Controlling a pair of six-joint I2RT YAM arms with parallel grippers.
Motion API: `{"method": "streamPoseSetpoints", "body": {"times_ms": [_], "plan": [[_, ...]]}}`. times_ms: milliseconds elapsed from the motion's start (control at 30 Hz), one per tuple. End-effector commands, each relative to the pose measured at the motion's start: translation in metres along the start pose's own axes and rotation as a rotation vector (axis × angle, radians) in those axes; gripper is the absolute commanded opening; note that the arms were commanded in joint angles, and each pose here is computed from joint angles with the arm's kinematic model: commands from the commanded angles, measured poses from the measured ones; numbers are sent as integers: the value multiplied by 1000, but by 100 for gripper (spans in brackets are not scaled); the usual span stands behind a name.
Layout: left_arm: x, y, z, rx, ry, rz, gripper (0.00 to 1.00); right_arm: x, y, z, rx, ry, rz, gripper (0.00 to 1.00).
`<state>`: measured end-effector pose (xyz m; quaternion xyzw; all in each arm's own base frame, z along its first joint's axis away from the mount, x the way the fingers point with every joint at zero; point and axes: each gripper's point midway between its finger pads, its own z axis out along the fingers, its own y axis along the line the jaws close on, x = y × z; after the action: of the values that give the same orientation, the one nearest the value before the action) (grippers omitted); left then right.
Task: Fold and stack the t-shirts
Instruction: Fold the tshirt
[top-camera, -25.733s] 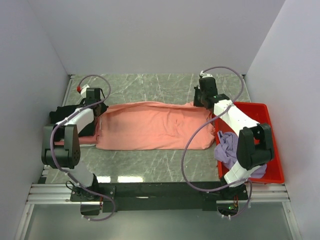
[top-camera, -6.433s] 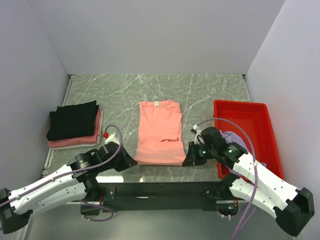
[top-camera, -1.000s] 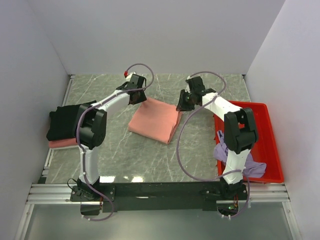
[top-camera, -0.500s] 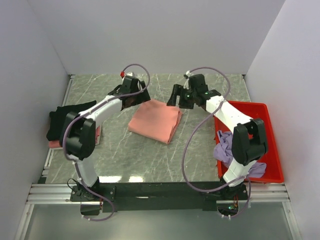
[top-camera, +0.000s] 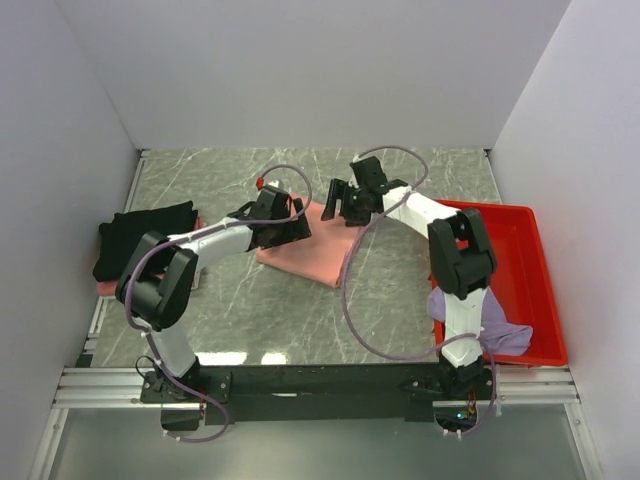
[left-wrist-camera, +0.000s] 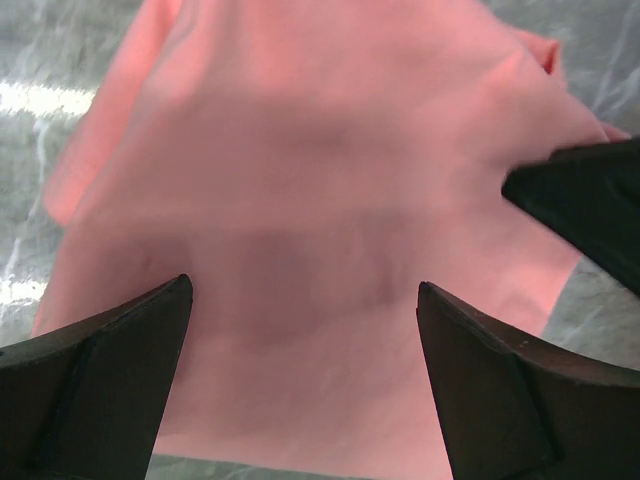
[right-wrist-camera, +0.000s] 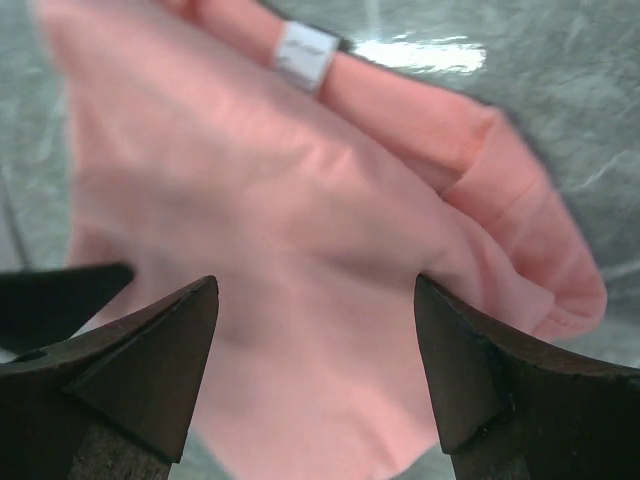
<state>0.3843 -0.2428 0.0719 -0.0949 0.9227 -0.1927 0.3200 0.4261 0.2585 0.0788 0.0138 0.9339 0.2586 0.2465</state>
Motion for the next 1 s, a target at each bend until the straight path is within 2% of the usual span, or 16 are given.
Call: {"method": "streamPoseSetpoints", "body": {"times_ms": [0,300,533,600,800,967], "plan": [[-1,5,4,-6,-27,-18,99,-11,-19,11,81,-9,9,85],[45,15,7,-33,37,-37,100,12,-33,41,75,95,-18,85],[100,-11,-23,24,93,-111,99,-1,-13,28,-2,75,-115,86],[109,-7,-31,-12,93,-128,100,-1,-12,18,3,83,-143,86],[82,-27,-59,25,14,-134,100,-12,30,-52,-122,-16,-211,86],[53,-36,-70,26,-71,-102,99,24,39,-78,-235,9,-183,86]]}}
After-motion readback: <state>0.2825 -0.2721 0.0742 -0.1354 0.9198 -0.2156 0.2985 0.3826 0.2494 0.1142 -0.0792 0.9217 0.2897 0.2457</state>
